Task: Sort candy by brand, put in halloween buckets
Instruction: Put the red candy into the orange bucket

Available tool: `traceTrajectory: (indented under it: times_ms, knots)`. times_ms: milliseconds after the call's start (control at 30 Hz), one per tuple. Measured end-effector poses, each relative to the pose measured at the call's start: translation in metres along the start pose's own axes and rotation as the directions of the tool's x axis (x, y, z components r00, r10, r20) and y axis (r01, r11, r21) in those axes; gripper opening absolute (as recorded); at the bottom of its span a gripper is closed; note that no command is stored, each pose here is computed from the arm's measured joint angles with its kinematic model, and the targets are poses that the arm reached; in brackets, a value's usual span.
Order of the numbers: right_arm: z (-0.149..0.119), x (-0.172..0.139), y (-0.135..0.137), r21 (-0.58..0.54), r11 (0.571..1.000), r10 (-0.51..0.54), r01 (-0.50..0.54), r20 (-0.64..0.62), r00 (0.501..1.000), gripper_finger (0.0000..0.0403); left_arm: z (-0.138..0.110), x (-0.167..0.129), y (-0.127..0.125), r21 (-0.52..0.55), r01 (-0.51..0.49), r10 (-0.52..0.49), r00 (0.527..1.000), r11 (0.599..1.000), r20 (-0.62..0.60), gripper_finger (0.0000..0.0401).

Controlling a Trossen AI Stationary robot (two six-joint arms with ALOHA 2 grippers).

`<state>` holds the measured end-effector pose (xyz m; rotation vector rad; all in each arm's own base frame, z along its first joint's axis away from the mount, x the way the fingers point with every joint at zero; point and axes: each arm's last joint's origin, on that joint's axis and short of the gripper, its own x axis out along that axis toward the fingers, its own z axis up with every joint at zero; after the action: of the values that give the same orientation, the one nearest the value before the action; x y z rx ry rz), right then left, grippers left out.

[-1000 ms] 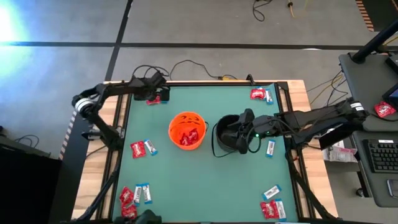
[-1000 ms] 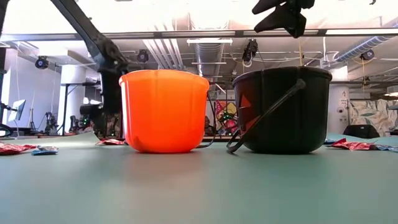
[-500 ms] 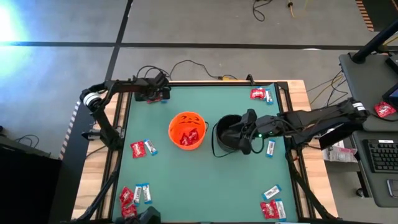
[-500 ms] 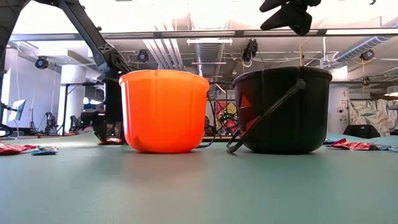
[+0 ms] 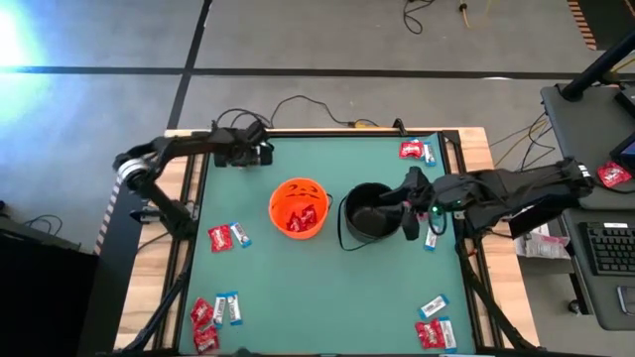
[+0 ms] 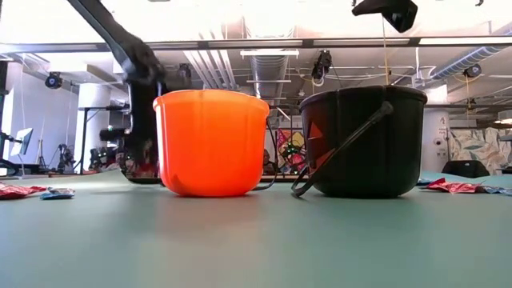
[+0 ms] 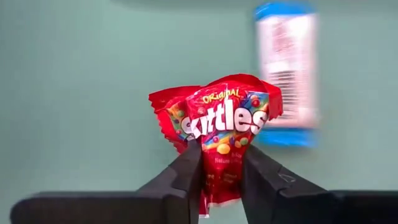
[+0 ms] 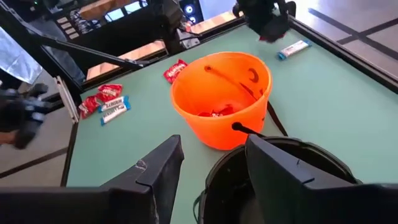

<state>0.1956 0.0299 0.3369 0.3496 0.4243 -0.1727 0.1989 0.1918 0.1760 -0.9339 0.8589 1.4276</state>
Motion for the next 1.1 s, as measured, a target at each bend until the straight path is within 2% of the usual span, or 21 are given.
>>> traceTrajectory:
  times_ms: [100, 133, 200, 267, 333, 400, 433, 467, 533, 767, 833, 967, 1033, 1100]
  knots:
    - [0.002, -0.003, 0.0, 0.007, 1.0, 0.011, -0.011, 0.023, 1.0, 0.0159, -0.013, -0.042, -0.009, 0.037, 0.168, -0.17, 0.985, 0.985, 0.038, 0.0066]
    - [0.003, -0.004, 0.0, 0.008, 1.0, 0.015, -0.015, 0.032, 0.999, 0.0155, -0.021, -0.059, -0.013, 0.068, 0.245, -0.248, 0.968, 0.967, 0.043, 0.0066]
    - [0.008, -0.007, 0.002, 0.0, 1.0, 0.024, -0.024, 0.053, 0.998, 0.0148, -0.037, -0.096, -0.02, 0.162, 0.39, -0.405, 0.912, 0.906, 0.069, 0.0065]
    - [0.011, -0.009, 0.002, -0.019, 0.999, 0.027, -0.026, 0.064, 0.998, 0.0141, -0.059, -0.13, -0.025, 0.284, 0.513, -0.553, 0.829, 0.81, 0.08, 0.0065]
    - [0.014, -0.01, 0.003, -0.05, 0.998, 0.028, -0.025, 0.071, 0.997, 0.0134, -0.083, -0.163, -0.03, 0.41, 0.607, -0.691, 0.718, 0.681, 0.085, 0.0065]
    - [0.016, -0.01, 0.004, -0.08, 0.997, 0.021, -0.015, 0.077, 0.997, 0.0129, -0.108, -0.186, -0.033, 0.491, 0.659, -0.778, 0.625, 0.57, 0.065, 0.0065]
    - [0.017, -0.009, 0.004, -0.091, 0.996, 0.01, -0.002, 0.083, 0.997, 0.0127, -0.119, -0.193, -0.035, 0.515, 0.673, -0.802, 0.595, 0.532, 0.051, 0.0064]
    - [0.017, -0.008, 0.004, -0.096, 0.995, -0.004, 0.013, 0.086, 0.996, 0.0126, -0.129, -0.196, -0.038, 0.526, 0.676, -0.809, 0.587, 0.516, 0.04, 0.0062]
    - [0.018, -0.006, 0.003, -0.095, 0.994, -0.037, 0.046, 0.096, 0.995, 0.0126, -0.144, -0.192, -0.046, 0.505, 0.676, -0.793, 0.608, 0.537, 0.029, 0.0057]
    - [0.015, 0.003, 0.005, -0.066, 0.996, -0.058, 0.063, 0.073, 0.996, 0.0136, -0.173, -0.143, -0.076, 0.45, 0.577, -0.632, 0.774, 0.682, -0.034, 0.0053]
    - [0.014, 0.004, 0.006, -0.05, 0.997, -0.055, 0.058, 0.067, 0.996, 0.0142, -0.176, -0.134, -0.081, 0.436, 0.557, -0.604, 0.796, 0.707, -0.038, 0.0061]
    - [0.012, 0.003, 0.01, -0.032, 0.999, -0.036, 0.038, 0.06, 0.998, 0.016, -0.178, -0.126, -0.084, 0.416, 0.558, -0.586, 0.807, 0.718, -0.073, 0.0096]
    - [0.012, 0.003, 0.011, -0.011, 0.999, -0.031, 0.031, 0.058, 0.998, 0.0169, -0.175, -0.129, -0.084, 0.408, 0.572, -0.596, 0.799, 0.711, -0.082, 0.0122]
    - [0.012, 0.003, 0.011, -0.001, 1.0, -0.03, 0.03, 0.059, 0.998, 0.0179, -0.17, -0.142, -0.082, 0.425, 0.589, -0.621, 0.78, 0.687, -0.077, 0.0152]
